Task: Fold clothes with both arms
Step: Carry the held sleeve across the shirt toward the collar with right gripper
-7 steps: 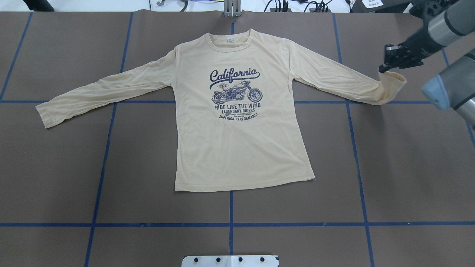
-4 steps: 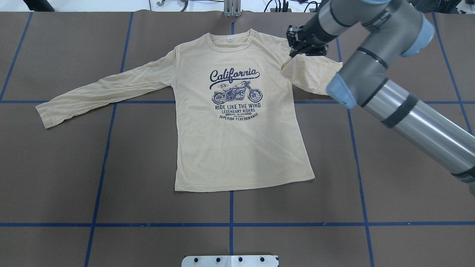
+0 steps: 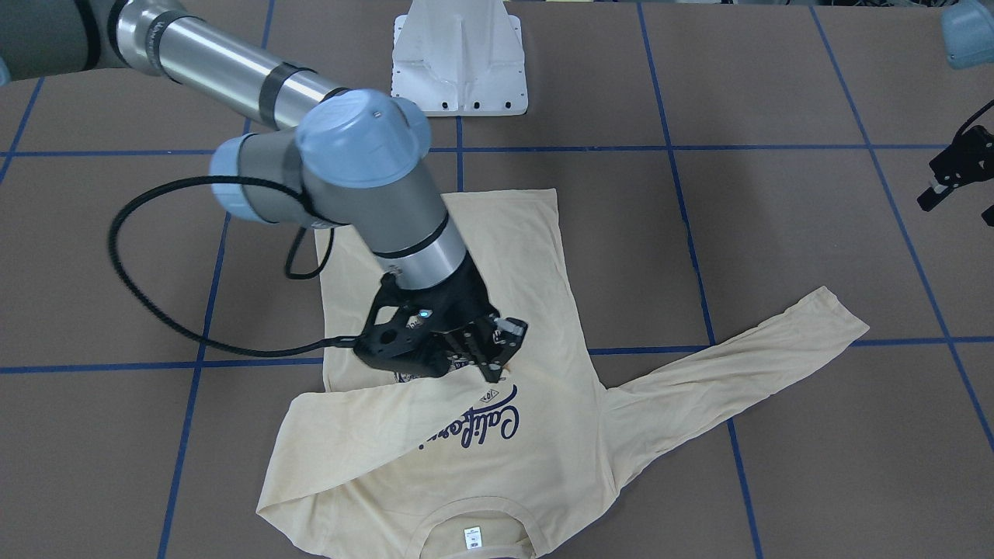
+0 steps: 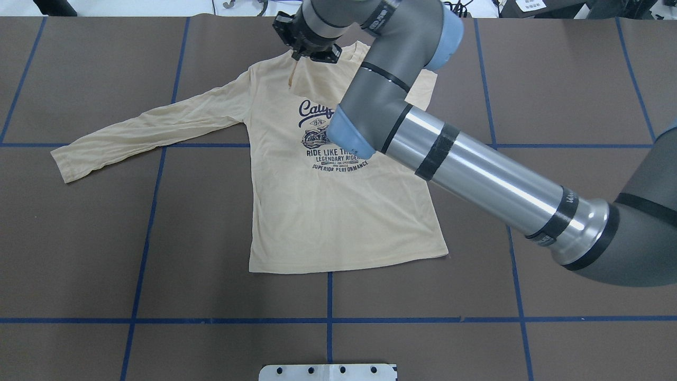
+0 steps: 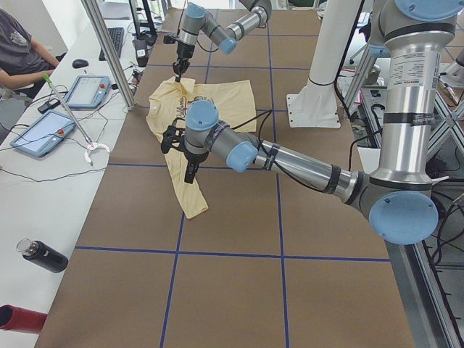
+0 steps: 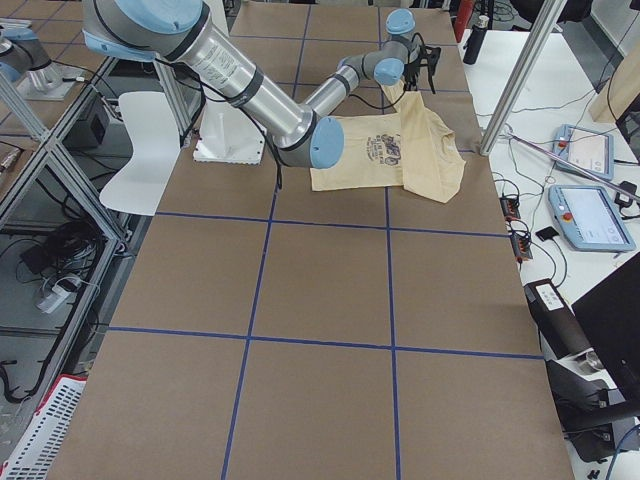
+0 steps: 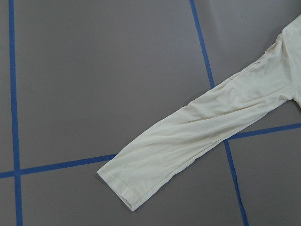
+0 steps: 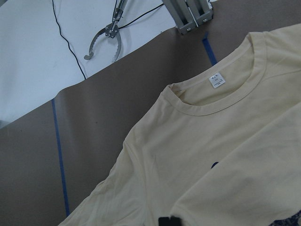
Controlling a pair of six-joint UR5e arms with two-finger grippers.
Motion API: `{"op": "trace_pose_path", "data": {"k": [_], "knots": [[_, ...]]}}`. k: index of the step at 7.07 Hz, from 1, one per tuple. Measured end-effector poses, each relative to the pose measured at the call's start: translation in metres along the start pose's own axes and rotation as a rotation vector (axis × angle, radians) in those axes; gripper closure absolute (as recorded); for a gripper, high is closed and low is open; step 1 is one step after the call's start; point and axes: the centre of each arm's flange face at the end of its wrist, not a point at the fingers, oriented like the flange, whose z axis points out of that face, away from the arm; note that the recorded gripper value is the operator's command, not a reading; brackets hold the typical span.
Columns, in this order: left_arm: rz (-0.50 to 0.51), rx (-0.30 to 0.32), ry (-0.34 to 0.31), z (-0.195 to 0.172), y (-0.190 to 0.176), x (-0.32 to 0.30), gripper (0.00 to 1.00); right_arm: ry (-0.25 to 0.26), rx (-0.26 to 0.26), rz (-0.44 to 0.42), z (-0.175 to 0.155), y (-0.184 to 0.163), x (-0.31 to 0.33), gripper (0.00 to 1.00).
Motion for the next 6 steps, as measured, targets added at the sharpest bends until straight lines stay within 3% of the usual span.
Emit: {"op": "trace_pose_path", "data": {"k": [1,4,6], "knots": [[0.000,-0.005,0.000,0.003,0.001,0.000,0.00,0.002,0.034,-0.018,0.017,0.032,-0.030,0.01],[0.032,-0.044,0.018,0.027,0.005,0.016,0.00,0.021,0.100,-0.028,0.060,0.070,-0.063,0.01],[0.119,-0.062,0.034,0.084,0.015,0.027,0.01,-0.001,0.109,0.061,0.054,0.066,-0.065,0.01]]}}
